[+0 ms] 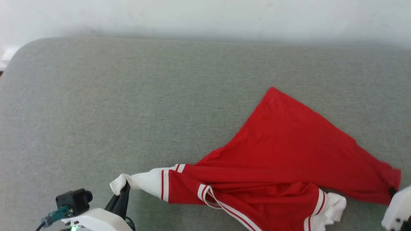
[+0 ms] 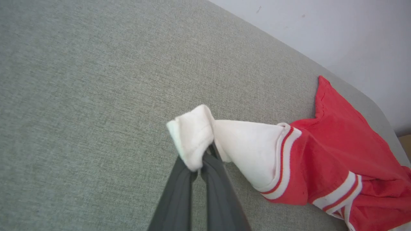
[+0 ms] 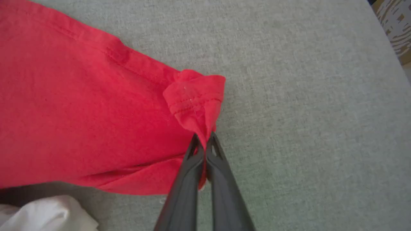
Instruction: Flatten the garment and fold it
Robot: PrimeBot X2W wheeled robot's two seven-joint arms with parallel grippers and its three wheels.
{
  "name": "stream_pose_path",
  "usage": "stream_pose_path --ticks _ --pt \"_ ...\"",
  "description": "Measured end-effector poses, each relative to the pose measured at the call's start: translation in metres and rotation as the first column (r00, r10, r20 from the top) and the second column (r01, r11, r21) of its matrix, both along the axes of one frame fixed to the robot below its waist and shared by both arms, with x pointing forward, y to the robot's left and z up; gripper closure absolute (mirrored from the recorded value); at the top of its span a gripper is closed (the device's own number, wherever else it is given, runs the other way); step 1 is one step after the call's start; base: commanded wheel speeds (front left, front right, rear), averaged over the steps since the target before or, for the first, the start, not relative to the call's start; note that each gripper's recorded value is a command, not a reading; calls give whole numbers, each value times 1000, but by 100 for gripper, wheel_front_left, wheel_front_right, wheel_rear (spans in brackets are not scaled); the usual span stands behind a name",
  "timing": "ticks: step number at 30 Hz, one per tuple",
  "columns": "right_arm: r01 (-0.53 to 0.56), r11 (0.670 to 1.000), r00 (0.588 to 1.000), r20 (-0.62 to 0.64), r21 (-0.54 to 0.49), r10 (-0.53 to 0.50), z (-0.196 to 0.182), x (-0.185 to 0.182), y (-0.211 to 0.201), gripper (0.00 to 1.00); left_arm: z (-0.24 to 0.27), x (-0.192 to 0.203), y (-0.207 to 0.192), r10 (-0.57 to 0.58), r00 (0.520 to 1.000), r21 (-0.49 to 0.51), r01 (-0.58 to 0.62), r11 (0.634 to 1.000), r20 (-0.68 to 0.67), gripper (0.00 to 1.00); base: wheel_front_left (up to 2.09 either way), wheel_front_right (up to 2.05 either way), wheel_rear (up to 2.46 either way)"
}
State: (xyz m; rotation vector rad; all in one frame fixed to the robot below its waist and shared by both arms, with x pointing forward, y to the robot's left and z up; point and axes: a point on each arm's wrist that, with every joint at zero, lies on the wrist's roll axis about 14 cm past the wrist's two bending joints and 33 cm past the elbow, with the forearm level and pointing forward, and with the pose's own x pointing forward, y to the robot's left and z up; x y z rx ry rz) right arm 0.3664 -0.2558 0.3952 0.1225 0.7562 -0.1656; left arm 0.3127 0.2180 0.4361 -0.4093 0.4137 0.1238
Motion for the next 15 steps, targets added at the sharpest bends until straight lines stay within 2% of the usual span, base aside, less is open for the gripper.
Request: stream_pose_path --ticks 5,9,10,11,12,15 --pt "49 997 987 -154 57 -40 -25 -50 -8 100 4 10 -12 -47 999 -5 47 999 15 100 0 0 0" --pt "57 995 980 -194 83 -40 -29 -62 -6 100 5 14 -19 -68 998 -7 68 998 18 100 0 0 0" --pt "51 995 981 -191 84 -35 -28 -62 -4 84 6 14 -19 -71 997 -7 71 997 20 100 0 0 0" --pt "45 996 983 -184 83 -29 -27 -61 -3 22 6 15 -20 -72 997 -7 73 997 21 100 0 0 0" --pt "38 996 986 -168 79 -24 -25 -59 -2 0 6 15 -20 -73 997 -7 73 997 22 100 0 0 0" --pt "10 999 999 -40 46 -8 -9 -40 2 0 6 14 -21 -73 997 -9 73 997 19 100 0 0 0"
